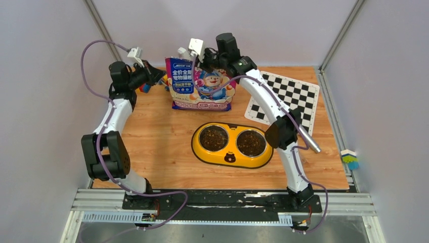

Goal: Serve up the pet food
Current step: Close the pet food bag at the center of the board.

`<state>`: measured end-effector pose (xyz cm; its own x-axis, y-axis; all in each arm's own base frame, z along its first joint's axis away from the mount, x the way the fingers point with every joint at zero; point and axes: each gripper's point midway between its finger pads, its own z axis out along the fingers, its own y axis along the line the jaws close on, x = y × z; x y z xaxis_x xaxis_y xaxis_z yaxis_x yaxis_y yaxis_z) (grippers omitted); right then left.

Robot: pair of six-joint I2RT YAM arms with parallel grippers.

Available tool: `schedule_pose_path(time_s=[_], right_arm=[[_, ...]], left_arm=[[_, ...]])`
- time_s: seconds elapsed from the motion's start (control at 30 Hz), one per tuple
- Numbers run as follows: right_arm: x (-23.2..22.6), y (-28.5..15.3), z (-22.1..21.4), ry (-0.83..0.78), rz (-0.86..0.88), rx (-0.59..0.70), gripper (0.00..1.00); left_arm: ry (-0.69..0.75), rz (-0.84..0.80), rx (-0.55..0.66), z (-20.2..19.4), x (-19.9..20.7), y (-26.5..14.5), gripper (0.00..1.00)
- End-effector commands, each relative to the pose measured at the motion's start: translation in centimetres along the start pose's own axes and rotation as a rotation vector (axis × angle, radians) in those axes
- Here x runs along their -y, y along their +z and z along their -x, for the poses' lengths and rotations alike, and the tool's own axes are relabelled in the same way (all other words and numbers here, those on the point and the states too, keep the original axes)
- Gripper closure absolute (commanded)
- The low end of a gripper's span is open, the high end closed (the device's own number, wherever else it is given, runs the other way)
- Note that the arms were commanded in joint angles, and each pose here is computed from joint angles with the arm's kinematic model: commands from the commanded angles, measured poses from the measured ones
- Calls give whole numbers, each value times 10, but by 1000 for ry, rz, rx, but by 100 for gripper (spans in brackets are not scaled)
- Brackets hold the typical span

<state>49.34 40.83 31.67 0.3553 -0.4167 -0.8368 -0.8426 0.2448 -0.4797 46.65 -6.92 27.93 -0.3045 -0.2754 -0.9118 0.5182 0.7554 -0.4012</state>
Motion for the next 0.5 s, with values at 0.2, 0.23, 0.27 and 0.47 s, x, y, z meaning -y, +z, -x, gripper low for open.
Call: schedule_pose_path(time_s=[0.2, 0.23, 0.27, 0.47], right_arm=[[55, -48, 71, -56, -144, 179, 100], [54, -46, 64, -38, -132, 173, 100], [53, -45, 60, -25, -123, 169, 100], [40, -46, 74, -5, -41, 224, 100]], left_arm=[[126, 59, 117, 71, 8, -26, 92], [129, 28, 119, 73, 12, -28, 85], [150, 10, 141, 82, 13, -33, 69], [305, -369, 77, 103, 78, -44, 14]])
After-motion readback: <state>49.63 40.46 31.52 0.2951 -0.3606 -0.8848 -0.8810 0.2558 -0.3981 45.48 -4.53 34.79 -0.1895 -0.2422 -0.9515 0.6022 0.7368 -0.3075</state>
